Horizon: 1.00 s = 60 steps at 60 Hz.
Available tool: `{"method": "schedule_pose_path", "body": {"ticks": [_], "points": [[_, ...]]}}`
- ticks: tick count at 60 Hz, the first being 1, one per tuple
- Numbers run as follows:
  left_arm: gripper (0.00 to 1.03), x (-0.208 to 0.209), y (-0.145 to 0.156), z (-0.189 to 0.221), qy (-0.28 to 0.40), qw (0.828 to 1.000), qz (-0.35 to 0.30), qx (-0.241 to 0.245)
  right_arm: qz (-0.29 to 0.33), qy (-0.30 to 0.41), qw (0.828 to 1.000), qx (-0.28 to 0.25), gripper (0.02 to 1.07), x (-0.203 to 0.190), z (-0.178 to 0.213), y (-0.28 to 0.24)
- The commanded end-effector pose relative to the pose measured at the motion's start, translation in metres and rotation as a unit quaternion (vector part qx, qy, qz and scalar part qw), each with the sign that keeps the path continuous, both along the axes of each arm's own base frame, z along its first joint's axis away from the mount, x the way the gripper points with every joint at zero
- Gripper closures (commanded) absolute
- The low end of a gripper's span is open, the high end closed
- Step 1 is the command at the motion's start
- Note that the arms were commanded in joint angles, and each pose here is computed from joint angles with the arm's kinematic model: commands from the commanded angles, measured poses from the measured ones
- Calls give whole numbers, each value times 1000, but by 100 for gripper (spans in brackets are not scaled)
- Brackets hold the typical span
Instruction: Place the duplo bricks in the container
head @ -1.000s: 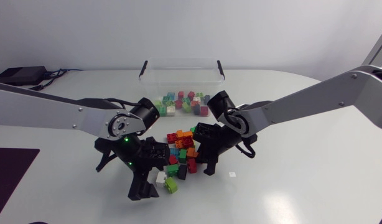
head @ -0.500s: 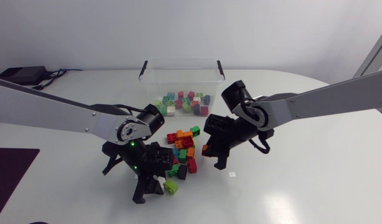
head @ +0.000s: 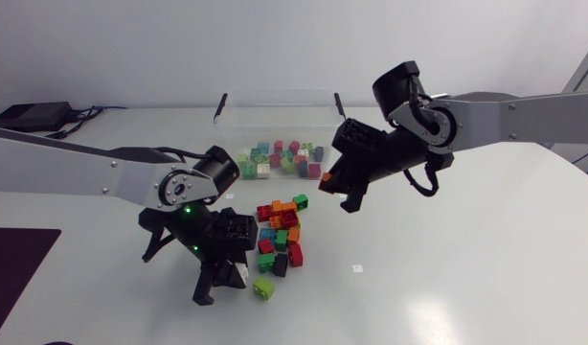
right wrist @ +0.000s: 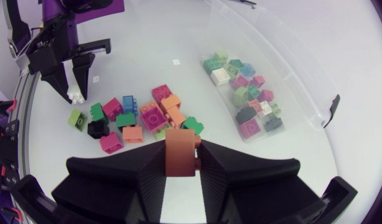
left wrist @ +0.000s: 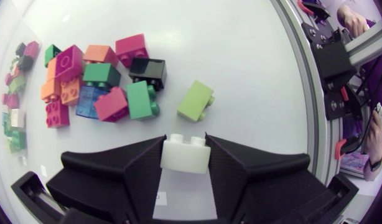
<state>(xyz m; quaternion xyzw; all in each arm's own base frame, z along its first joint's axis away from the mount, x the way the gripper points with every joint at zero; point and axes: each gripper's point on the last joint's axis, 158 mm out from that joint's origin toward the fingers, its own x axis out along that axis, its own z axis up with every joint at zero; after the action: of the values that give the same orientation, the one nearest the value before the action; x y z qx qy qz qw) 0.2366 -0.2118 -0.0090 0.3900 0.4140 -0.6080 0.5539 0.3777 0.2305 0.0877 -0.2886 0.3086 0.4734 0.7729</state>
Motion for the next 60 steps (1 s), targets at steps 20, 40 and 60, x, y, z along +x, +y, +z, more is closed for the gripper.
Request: {"method": "schedule_pose_path", "body": {"ticks": [20, 40, 60], "points": [[74, 42, 5, 61, -73, 996, 26, -38, -77, -50, 993, 78, 91, 70, 53, 7], [74, 91, -7, 108, -105, 987, 79, -95, -118, -82, 983, 115, 91, 122, 70, 15], [74, 142, -21, 153, -135, 969, 133, -159, -147, -102, 976, 124, 91, 168, 73, 14]]}}
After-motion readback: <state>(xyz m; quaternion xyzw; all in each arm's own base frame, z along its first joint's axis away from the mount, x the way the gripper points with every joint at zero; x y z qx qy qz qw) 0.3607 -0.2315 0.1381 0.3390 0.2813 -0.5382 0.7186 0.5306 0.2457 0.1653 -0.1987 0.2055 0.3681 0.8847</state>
